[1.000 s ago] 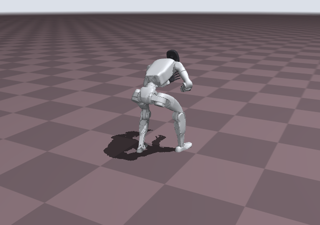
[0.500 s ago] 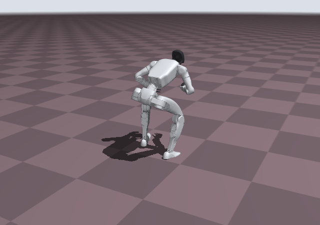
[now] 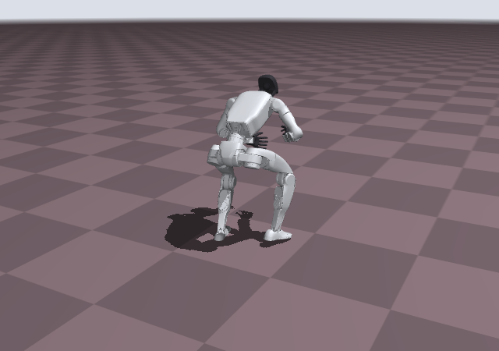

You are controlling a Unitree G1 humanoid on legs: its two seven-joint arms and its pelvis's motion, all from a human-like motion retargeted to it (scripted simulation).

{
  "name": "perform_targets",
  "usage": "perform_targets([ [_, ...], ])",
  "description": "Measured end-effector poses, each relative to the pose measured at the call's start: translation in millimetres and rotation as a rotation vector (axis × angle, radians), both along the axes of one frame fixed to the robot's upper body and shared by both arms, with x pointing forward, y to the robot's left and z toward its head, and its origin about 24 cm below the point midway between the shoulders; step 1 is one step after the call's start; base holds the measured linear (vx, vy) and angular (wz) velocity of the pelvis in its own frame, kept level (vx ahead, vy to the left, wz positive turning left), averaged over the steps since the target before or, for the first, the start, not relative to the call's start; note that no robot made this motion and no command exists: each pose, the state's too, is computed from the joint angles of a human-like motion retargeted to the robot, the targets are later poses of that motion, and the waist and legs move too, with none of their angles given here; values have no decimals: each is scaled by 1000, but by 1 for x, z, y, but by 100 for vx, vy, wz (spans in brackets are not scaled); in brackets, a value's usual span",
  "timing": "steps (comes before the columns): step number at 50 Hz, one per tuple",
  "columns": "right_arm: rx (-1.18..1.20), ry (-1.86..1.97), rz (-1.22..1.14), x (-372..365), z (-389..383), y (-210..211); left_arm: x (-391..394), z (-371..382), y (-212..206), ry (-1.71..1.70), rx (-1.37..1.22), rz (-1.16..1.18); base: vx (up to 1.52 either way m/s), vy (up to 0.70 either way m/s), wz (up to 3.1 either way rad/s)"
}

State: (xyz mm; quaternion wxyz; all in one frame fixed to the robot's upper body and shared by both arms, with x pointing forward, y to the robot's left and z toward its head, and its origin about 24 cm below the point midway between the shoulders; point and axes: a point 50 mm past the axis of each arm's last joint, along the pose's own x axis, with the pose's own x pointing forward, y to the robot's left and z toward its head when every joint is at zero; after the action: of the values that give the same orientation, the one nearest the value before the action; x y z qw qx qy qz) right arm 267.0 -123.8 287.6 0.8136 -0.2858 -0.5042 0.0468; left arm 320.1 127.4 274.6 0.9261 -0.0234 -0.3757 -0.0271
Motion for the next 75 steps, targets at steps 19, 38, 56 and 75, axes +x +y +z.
perform_targets([
  [19,308,-18,-27,9,-10,0,-17,-24,23,39,-61,85,51,-10,24],
  [38,122,-343,-12,-10,50,34,-43,-137,109,452,-314,318,42,0,5],
  [56,166,87,-18,-2,-44,-4,-42,75,-51,-389,90,-89,38,11,-42],
  [75,12,-65,44,3,8,20,-63,-131,102,349,-198,437,51,-6,20],
])
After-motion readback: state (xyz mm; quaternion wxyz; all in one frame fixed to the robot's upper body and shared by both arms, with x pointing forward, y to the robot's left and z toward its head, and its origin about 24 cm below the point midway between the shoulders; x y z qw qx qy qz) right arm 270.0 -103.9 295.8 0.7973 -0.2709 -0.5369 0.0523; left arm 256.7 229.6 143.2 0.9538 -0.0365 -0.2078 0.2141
